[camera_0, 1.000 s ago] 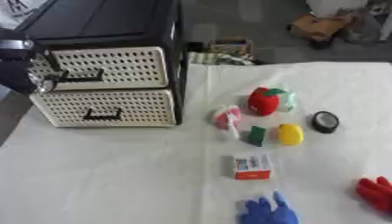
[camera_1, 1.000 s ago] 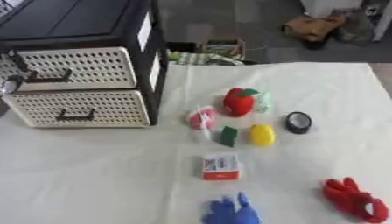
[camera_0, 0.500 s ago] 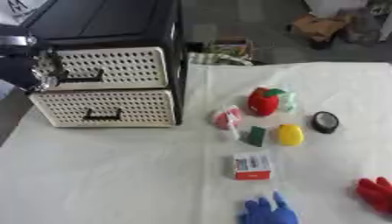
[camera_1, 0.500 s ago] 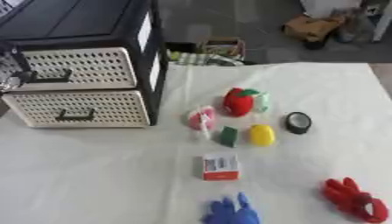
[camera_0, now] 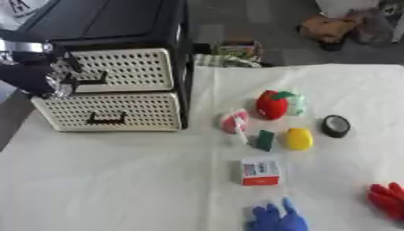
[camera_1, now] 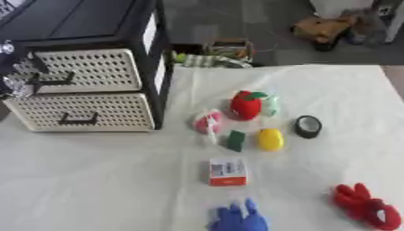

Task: Pick up objects from table and place into drawer.

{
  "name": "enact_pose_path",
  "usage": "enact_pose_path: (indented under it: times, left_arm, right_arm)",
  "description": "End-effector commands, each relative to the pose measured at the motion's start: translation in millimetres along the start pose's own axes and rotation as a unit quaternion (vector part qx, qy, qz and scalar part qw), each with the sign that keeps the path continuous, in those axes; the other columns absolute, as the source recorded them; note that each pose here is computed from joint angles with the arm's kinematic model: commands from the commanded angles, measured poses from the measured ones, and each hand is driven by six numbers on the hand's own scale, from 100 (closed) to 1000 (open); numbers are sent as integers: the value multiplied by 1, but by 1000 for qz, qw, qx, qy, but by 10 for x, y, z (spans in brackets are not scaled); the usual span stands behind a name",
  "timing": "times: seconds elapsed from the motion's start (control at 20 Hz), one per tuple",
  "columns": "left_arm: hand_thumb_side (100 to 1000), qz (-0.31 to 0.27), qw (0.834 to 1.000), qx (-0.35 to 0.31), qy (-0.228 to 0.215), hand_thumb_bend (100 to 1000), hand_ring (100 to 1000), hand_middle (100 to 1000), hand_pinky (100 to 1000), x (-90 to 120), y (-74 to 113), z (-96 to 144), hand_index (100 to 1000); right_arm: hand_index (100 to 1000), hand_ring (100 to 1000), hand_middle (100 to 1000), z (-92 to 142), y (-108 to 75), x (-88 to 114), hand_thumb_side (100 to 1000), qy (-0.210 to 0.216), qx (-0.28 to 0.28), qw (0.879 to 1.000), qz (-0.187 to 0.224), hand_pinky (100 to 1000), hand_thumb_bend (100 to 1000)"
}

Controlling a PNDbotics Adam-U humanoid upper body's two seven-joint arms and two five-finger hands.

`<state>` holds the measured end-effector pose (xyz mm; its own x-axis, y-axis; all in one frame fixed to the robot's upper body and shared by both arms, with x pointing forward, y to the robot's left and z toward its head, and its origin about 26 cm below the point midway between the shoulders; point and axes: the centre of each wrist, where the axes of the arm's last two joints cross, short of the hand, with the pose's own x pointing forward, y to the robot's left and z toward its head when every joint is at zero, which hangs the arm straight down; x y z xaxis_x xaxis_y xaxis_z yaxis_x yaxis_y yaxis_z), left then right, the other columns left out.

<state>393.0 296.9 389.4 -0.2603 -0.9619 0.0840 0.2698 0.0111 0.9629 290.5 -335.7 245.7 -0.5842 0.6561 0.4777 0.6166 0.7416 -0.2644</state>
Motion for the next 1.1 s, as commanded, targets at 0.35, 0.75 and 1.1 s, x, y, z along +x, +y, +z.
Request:
enact_pose_path:
  times: [0.35,0.75,1.1]
  left_arm:
    - [408,-7,1000,-1,11,105,100,100,100,16,30,29,920]
    - [408,-14,1000,-18,21,105,100,100,100,-26,-72,-65,860]
    - [408,-20,999,-25,22,105,100,100,100,-35,-108,-91,824]
  right_arm:
    - [835,563,637,-56,-45,57,807,-15,-3,1000,-1,797,100]
    - [835,564,637,-58,-47,56,806,-14,-7,1000,-2,798,100]
    - [836,565,636,-56,-52,53,806,-14,-11,1000,-2,798,100]
